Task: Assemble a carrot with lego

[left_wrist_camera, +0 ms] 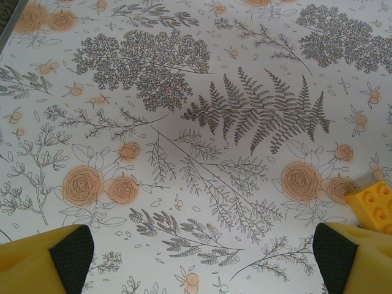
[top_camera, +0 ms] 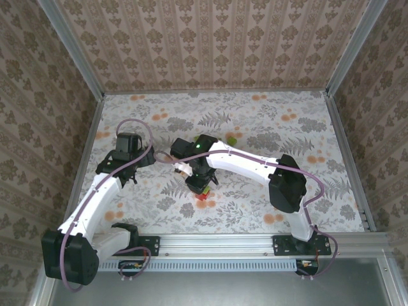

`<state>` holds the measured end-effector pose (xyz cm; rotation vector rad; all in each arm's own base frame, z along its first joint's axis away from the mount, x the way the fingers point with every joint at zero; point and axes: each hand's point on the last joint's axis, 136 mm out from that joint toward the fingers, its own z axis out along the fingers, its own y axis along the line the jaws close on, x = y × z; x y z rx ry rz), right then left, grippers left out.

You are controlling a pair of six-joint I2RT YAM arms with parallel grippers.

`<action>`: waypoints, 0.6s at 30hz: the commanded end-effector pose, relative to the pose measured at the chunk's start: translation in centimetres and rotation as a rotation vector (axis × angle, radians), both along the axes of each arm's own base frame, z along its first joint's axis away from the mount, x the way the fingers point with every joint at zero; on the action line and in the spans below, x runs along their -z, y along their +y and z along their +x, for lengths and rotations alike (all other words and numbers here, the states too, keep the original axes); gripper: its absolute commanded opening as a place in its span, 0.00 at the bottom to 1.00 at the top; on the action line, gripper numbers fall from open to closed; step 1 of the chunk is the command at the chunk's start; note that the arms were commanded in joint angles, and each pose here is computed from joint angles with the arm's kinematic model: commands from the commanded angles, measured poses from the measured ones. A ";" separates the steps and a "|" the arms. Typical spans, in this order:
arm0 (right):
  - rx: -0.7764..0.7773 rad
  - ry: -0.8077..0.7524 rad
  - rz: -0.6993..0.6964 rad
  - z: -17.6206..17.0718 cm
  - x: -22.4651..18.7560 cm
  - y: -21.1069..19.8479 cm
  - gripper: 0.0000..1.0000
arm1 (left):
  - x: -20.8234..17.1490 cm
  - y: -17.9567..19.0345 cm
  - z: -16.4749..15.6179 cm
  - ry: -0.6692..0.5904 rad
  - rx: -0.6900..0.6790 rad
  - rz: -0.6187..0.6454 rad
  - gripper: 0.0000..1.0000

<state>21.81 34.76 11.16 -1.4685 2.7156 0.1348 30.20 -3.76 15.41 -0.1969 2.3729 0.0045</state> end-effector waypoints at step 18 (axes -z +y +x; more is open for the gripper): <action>-0.035 0.138 -0.193 -2.2 6.8 -2.3 0.34 | -0.9 0.1 0.2 -0.015 0.008 0.020 0.95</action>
